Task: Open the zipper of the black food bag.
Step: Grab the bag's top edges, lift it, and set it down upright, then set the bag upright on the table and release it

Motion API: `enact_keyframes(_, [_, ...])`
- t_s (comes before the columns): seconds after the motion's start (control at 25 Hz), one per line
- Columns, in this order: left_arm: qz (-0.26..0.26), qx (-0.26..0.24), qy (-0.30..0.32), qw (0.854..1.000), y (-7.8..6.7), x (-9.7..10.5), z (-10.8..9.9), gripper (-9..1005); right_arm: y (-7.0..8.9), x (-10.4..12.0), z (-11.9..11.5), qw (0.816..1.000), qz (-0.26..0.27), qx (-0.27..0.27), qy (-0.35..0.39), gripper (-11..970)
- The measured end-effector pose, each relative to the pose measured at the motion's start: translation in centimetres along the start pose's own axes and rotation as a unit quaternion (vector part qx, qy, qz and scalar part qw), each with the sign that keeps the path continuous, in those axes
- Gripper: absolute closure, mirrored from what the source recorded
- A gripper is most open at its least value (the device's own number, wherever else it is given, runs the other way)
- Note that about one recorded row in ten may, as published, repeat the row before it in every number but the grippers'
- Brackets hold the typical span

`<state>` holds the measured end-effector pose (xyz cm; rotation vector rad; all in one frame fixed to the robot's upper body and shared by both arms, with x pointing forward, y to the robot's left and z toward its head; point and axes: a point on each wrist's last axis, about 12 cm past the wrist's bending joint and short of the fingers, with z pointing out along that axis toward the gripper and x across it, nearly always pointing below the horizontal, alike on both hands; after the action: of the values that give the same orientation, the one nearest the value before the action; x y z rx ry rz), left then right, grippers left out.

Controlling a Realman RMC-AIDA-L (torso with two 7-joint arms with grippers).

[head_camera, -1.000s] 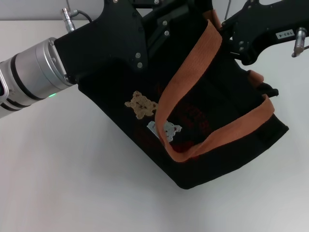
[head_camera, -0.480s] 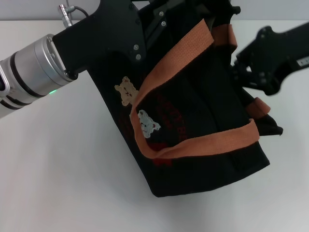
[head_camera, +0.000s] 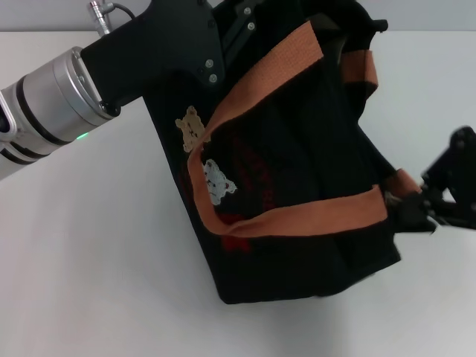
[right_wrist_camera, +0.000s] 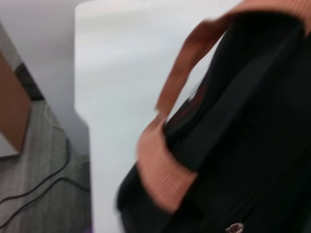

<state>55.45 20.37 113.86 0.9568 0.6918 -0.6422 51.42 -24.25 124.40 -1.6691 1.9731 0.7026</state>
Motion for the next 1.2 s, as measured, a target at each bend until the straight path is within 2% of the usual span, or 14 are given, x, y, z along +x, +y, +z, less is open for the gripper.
enact_keyframes(0.12, [0.0,-0.001,0.0,1.0,0.0,0.0,0.0,896,0.4,1.0,-0.2,1.0,0.013,-0.003,0.006,945])
enact_keyframes(0.36, [0.0,0.001,-0.002,1.0,0.1,0.0,0.2,896,0.1,2.5,-0.4,0.999,0.049,-0.006,-0.011,926])
enact_keyframes(0.68, [-0.003,0.0,-0.002,1.0,-0.1,0.0,-0.1,896,0.2,5.3,-3.7,0.99,0.092,0.068,-0.078,901])
enact_keyframes(0.84, [-0.004,-0.001,-0.001,1.0,-0.1,0.0,-0.1,896,0.7,7.4,-3.8,0.991,0.089,0.076,-0.072,686])
enact_keyframes(1.0, [-0.003,0.001,-0.003,1.0,0.0,0.0,0.1,896,0.8,8.2,-3.3,0.991,0.093,0.071,-0.068,553])
enact_keyframes(1.2, [-0.003,0.002,-0.005,1.0,0.0,0.0,0.2,897,-0.2,8.7,-2.1,0.988,0.099,0.08,-0.086,377])
